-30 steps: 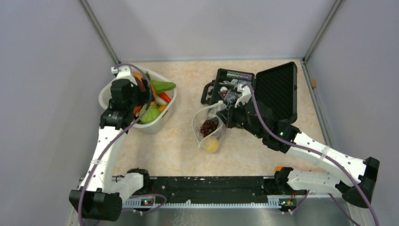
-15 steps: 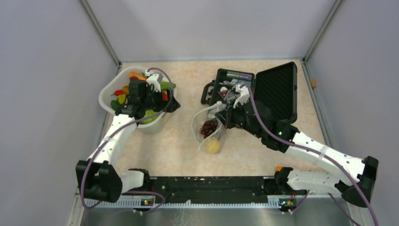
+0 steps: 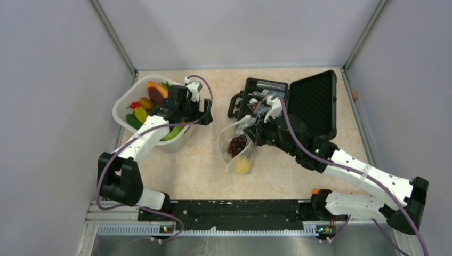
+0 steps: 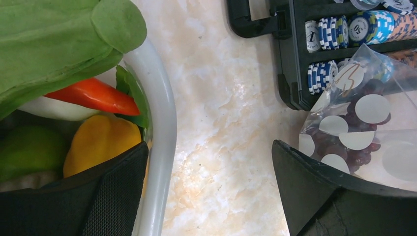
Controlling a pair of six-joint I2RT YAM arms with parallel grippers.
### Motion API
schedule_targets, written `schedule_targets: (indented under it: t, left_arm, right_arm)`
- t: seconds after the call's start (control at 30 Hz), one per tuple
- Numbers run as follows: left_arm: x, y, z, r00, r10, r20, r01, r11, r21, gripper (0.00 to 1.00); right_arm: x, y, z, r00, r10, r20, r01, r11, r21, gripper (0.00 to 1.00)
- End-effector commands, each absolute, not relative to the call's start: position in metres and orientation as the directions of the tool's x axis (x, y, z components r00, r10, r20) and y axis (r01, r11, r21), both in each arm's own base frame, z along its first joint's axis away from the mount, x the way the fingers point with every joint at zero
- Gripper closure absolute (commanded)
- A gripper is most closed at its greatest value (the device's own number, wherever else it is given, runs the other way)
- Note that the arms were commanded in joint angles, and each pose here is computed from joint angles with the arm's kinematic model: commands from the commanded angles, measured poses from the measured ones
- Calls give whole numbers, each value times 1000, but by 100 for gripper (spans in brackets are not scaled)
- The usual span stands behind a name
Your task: Place the food in the zip-top bag and seal the zipper
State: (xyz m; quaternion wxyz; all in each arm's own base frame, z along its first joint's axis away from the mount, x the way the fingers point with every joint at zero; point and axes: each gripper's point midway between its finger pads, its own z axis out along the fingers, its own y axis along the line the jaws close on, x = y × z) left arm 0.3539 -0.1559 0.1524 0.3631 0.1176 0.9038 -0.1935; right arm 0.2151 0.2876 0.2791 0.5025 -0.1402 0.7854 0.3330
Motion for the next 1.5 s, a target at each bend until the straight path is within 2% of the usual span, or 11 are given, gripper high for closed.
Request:
schedule_targets:
  t: [0.0,0.17,0.3,0.5,0.77,0.83,0.9,0.97,1.07,1.2,1.47]
  left_arm:
    - [352,-181,170,-686,93,-722,428,853,-297,9]
    - [330,-242,182,-672,177,-719,588,718,-373,14]
    - [327,-271,188,-691,164,-704,584,700,-411,14]
    - [338,-257,223,-619,93,-780,552,758,-347,9]
    - [310,-246,324,-405,21,-914,666,692,-279,6]
    - [317,-221,337,-361,-33,-932,566,787,-247,7]
    - [336,-174,337,-309,-82,-947,358,913,-196,10]
    - [350,-124,327,-294,-151,-944,135,971,-198,9]
    - [358,-64,303,-300,-294,-908,-84,956,-282,10]
    - [365,-13,274,-259,-384,-886,-267,910,-316,10]
    - [396,15,224,-294,-481,-826,-409,844,-346,21]
  right_arm:
    - [218,286,300,-423,176,-889,-558,722,408,99]
    - [219,284,297,-425,178,-888,-546,732,408,99]
    - [217,283,301,-426,184,-886,-550,726,414,99]
    - [219,269,298,-416,192,-889,-513,757,404,99]
    - [221,275,292,-428,176,-887,-514,760,398,99]
    - [221,276,291,-431,169,-886,-516,759,396,99]
    - [221,277,292,-433,168,-886,-519,757,397,99]
    - [220,279,294,-431,171,-886,-525,751,400,99]
    - [219,280,296,-431,170,-886,-531,747,401,99]
    - [218,282,296,-433,170,-885,-540,737,406,99]
    - [215,285,299,-444,176,-879,-552,719,423,99]
